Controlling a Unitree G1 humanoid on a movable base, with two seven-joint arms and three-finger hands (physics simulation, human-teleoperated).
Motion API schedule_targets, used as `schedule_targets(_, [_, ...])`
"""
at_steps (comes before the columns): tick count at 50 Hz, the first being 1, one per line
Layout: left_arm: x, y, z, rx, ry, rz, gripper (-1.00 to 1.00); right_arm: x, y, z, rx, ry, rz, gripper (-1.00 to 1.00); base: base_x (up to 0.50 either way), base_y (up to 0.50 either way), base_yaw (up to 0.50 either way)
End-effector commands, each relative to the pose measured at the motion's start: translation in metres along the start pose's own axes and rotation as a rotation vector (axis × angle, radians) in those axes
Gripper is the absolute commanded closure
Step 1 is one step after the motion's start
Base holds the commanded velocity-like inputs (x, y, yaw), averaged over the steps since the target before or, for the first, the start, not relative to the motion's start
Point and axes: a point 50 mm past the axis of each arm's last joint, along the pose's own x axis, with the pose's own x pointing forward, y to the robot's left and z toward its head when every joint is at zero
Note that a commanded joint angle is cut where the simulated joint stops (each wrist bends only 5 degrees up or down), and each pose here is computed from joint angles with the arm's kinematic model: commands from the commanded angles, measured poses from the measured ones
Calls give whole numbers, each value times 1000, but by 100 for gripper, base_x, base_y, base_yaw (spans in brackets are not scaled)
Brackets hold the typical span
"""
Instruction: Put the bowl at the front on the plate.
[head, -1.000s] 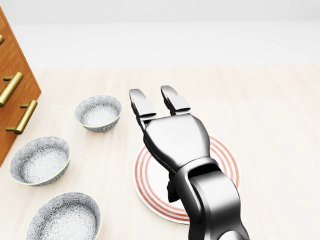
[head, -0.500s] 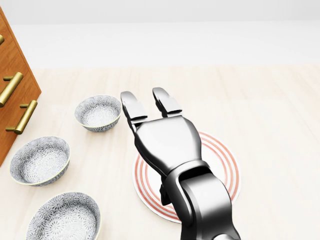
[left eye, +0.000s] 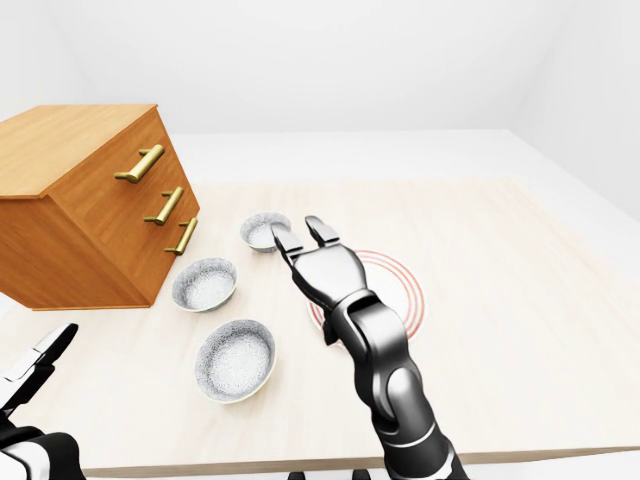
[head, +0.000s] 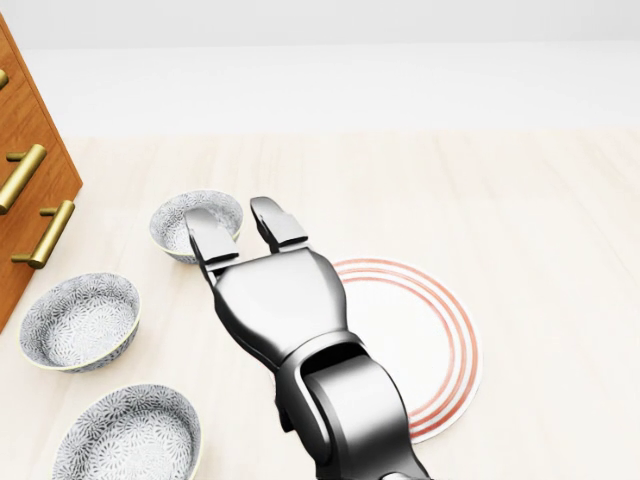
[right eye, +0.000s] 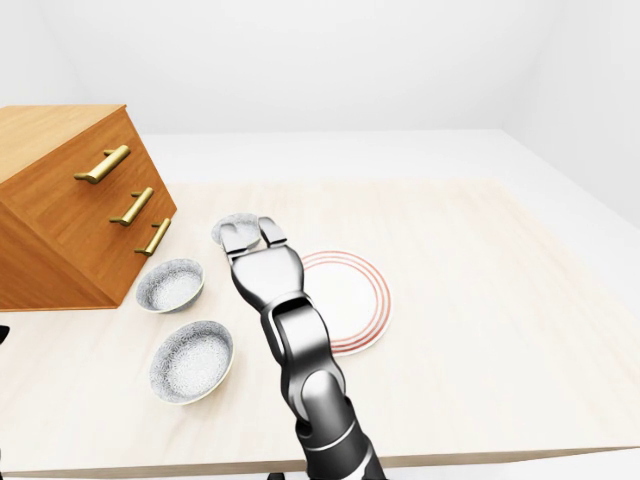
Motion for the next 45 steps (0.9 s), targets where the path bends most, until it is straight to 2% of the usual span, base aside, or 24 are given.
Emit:
schedule_targets(1, [0,0,2,-1,-7,-3,-100,1,3,20,1,-52,15,-100,0,0,0])
schedule_targets(13, [1,0,3,-4,-12,0,-100,-1,32,33,14,-104,132,-100,0,0,0])
schedule_targets(26, [1,-1,3,-9,-11,2,-100,-10,37,49,-13,-152,141,-100,0,0,0])
schedule_targets(45, [1,-1,1,-5,-5,2,-100,-26,69,76,-45,-255,257,-100,0,0,0])
